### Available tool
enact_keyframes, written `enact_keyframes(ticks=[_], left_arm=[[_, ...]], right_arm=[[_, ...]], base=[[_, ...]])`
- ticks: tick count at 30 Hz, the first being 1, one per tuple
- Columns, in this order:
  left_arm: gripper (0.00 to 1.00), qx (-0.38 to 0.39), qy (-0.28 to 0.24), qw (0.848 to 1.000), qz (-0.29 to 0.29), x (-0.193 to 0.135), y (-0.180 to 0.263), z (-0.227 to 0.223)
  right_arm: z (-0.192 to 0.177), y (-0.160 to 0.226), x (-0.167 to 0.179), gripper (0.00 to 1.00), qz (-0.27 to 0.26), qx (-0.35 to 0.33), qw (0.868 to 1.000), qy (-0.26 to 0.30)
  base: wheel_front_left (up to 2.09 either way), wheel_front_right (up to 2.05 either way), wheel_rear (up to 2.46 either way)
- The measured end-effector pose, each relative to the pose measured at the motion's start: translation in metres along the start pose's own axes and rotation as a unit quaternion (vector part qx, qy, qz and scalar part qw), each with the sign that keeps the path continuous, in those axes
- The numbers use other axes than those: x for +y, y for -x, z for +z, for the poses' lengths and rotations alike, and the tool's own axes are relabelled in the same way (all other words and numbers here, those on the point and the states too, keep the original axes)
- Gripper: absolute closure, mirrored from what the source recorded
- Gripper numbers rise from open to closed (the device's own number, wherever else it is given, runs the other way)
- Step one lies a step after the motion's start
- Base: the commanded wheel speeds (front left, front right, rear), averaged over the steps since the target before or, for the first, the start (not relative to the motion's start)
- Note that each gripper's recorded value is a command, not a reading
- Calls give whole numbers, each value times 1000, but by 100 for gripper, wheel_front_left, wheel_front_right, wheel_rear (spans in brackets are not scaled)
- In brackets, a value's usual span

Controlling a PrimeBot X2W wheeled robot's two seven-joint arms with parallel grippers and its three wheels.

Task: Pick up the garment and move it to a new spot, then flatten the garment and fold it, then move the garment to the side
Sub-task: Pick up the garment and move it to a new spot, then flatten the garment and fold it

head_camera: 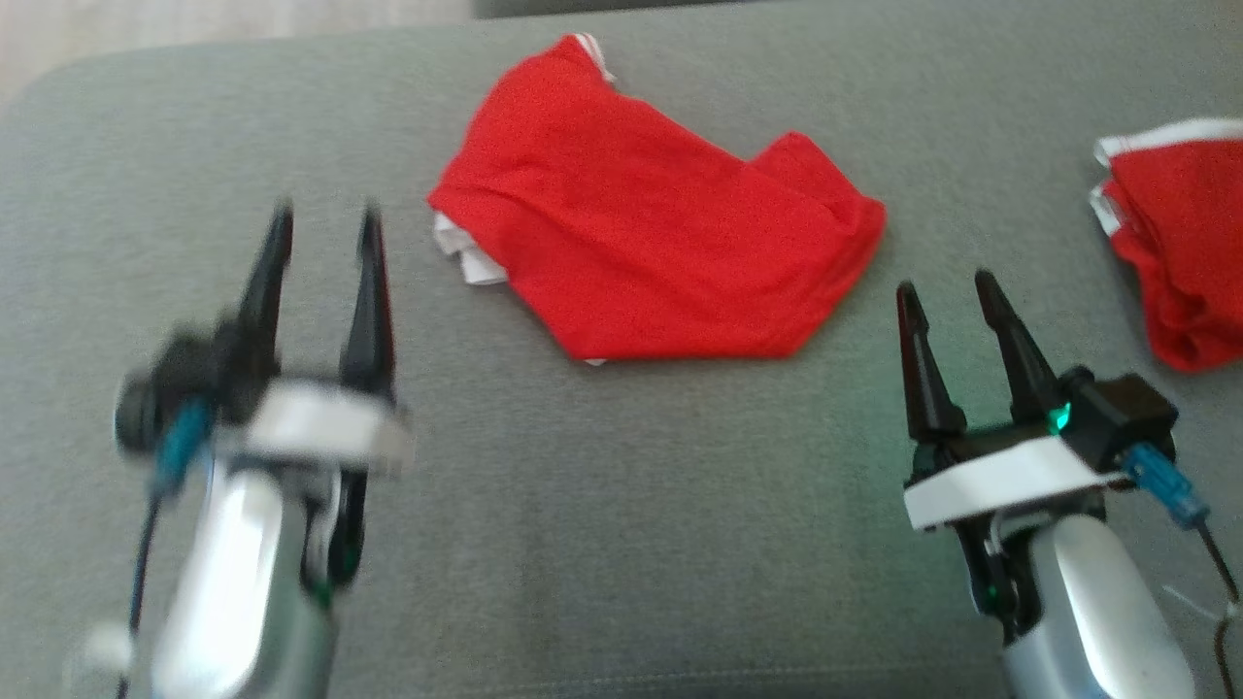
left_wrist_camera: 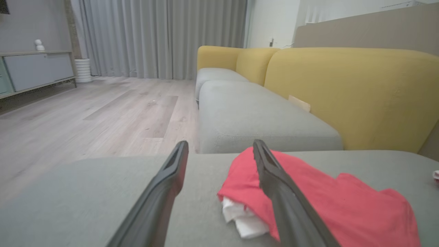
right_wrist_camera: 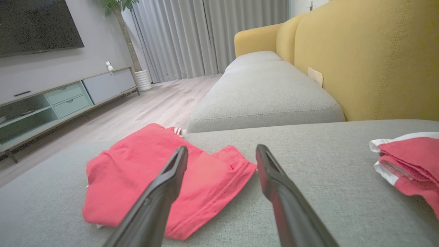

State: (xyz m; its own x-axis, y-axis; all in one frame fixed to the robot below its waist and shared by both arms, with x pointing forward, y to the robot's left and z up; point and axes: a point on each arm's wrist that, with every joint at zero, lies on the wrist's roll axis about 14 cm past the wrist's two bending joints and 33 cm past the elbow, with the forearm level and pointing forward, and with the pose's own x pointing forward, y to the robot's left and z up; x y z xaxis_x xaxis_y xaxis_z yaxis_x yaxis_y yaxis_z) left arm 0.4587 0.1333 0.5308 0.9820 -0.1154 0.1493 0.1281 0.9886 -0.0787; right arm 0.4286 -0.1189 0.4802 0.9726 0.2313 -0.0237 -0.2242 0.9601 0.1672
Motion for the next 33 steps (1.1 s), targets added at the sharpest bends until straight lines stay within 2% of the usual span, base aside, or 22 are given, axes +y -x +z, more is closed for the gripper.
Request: enact_keyframes(ticks=[7,13,16,20,24,26,33], left_arm=[[0,36,12,997,60,30,83,-14],[0,19,18,997,79,37,93,-1],[0,20,19,997,74,35,95,-1],[0,25,33,996,76,33,94,-4],[0,31,42,994,93,38,98,-8],[0,33,44,993,103,42,101,-8],[0,43,43,988,141,58,116,-11]], right_arm=[[-10,7,17,0,21,21,1000,-2],[-11,-1,40,0,55,26,998,5],[-22,-3,67,0,96,48,994,8],[-55,-1,114,0,172,110,978,42],[-82,-4,143,0,224,157,959,71],[-93,-10,151,0,241,171,950,96],[-118,-36,152,0,258,198,932,162]], base=[[0,0,0],[0,0,0],[0,0,0],[0,0,0],[0,0,0],[0,0,0],[0,0,0]])
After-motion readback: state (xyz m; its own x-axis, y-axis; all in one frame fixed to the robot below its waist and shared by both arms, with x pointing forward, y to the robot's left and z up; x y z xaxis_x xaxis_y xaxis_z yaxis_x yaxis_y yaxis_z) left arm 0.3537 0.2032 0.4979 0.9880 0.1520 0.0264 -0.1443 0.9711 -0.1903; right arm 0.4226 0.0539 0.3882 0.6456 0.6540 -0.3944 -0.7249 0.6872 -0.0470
